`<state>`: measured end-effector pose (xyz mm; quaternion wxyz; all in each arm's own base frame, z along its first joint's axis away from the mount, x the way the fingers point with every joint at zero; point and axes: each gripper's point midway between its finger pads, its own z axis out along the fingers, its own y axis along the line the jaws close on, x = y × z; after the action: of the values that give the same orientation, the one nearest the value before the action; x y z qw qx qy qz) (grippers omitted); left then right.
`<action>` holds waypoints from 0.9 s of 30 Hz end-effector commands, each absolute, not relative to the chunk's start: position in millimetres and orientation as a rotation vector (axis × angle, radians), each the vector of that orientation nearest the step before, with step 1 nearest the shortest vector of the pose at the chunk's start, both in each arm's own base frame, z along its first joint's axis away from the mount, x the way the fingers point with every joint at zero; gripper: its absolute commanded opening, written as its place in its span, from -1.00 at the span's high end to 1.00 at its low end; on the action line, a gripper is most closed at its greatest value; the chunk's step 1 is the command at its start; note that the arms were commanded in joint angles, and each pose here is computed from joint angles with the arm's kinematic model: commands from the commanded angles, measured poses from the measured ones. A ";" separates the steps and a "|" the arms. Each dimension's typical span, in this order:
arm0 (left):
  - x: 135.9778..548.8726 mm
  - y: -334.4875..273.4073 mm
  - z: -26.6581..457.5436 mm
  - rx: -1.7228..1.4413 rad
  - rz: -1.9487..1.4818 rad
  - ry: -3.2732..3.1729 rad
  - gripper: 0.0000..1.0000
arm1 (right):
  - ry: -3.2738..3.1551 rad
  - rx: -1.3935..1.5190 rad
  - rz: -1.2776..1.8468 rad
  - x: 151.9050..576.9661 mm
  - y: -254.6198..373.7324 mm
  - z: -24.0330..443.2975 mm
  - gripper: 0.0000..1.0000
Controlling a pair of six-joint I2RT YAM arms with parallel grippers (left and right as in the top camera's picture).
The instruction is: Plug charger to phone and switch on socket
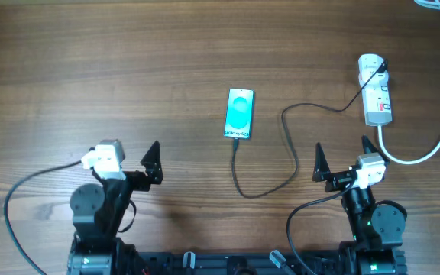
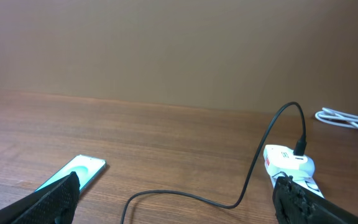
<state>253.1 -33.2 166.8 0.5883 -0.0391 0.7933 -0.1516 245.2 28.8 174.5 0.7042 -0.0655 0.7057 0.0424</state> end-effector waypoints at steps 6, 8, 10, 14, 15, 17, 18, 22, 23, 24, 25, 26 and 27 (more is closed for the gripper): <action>249.7 -14.0 159.9 -0.243 -0.342 1.691 -1.00 | 1.557 -0.145 0.064 245.2 24.9 176.7 -1.00; 248.8 -14.1 160.1 -0.214 -0.324 1.668 -1.00 | 1.557 -0.145 0.063 245.2 24.9 176.7 -1.00; 247.3 -14.0 161.9 -0.186 -0.305 1.635 -1.00 | 1.557 -0.145 0.063 245.2 24.9 176.7 -1.00; 245.6 -16.1 163.7 -0.087 -0.234 1.620 -1.00 | 1.558 -0.145 0.063 245.3 24.9 176.5 -0.99; 245.5 -16.0 160.9 -0.074 -0.219 1.631 -1.00 | 1.559 -0.145 0.064 245.3 24.9 176.4 -1.00; 245.7 -11.4 158.3 -0.091 -0.193 1.640 -1.00 | 1.559 -0.145 0.064 245.3 24.9 176.4 -0.99; 245.8 -9.5 158.1 -0.099 -0.183 1.640 -1.00 | 1.558 -0.145 0.063 245.3 24.9 176.5 -1.00; 246.0 3.3 157.3 -0.157 -0.123 1.637 -1.00 | 1.558 -0.145 0.063 245.3 24.9 176.5 -0.99; 246.0 7.4 157.8 -0.175 -0.103 1.632 -1.00 | 1.558 -0.145 0.063 245.3 24.9 176.5 -1.00; 245.8 11.1 158.4 -0.191 -0.085 1.628 -1.00 | 1.558 -0.145 0.063 245.3 24.9 176.5 -1.00; 245.8 11.6 158.4 -0.186 -0.077 1.628 -1.00 | 1.559 -0.145 0.063 245.3 24.9 176.4 -0.99; 245.9 8.8 158.1 -0.143 -0.062 1.634 -1.00 | 1.559 -0.145 0.063 245.3 24.9 176.4 -1.00; 246.0 5.0 157.3 -0.097 -0.052 1.640 -1.00 | 1.558 -0.145 0.063 245.3 24.9 176.5 -1.00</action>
<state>246.2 1.3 159.8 0.6778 -0.0746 0.7285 -0.0650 245.2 28.8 174.5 0.7042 -0.0655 0.7057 0.0424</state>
